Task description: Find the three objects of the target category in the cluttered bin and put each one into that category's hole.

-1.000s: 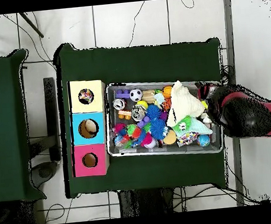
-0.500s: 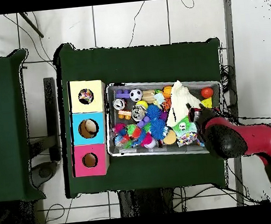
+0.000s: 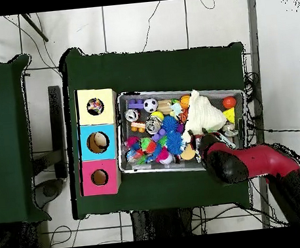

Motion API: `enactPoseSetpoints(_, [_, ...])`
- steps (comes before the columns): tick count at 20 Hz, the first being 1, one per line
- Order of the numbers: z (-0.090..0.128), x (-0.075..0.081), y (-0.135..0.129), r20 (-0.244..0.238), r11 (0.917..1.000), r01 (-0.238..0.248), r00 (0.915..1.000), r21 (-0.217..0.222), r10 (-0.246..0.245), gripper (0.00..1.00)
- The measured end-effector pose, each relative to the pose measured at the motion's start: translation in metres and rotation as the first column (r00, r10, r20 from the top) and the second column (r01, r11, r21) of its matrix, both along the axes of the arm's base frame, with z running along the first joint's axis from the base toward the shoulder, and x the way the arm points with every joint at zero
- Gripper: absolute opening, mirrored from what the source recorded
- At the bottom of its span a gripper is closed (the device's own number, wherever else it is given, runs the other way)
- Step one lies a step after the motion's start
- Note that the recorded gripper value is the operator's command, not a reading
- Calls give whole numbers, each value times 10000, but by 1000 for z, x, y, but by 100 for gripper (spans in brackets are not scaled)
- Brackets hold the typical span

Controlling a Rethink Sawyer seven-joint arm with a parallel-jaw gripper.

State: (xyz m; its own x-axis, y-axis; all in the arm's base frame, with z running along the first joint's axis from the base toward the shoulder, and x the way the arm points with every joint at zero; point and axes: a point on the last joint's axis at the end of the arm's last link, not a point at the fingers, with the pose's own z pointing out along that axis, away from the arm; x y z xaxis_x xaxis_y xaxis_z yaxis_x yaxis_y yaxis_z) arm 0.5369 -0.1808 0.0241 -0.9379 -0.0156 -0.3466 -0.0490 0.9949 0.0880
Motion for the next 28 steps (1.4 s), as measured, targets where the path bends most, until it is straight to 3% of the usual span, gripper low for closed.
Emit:
enactPoseSetpoints(6, [-26,-20,19,23,9984,-527,9986,-228,527,100])
enactPoseSetpoints(10, [-39,-29,28,721,9963,-727,9945,-450,758,100])
enactPoseSetpoints(16, [-39,-38,28,1262,9932,-794,9879,-847,897,100])
enactPoseSetpoints(21, [-36,-45,22,1140,9920,-565,9911,-1125,693,100])
enactPoseSetpoints(28, [-15,-41,20,1073,9893,-315,9931,-1427,471,100])
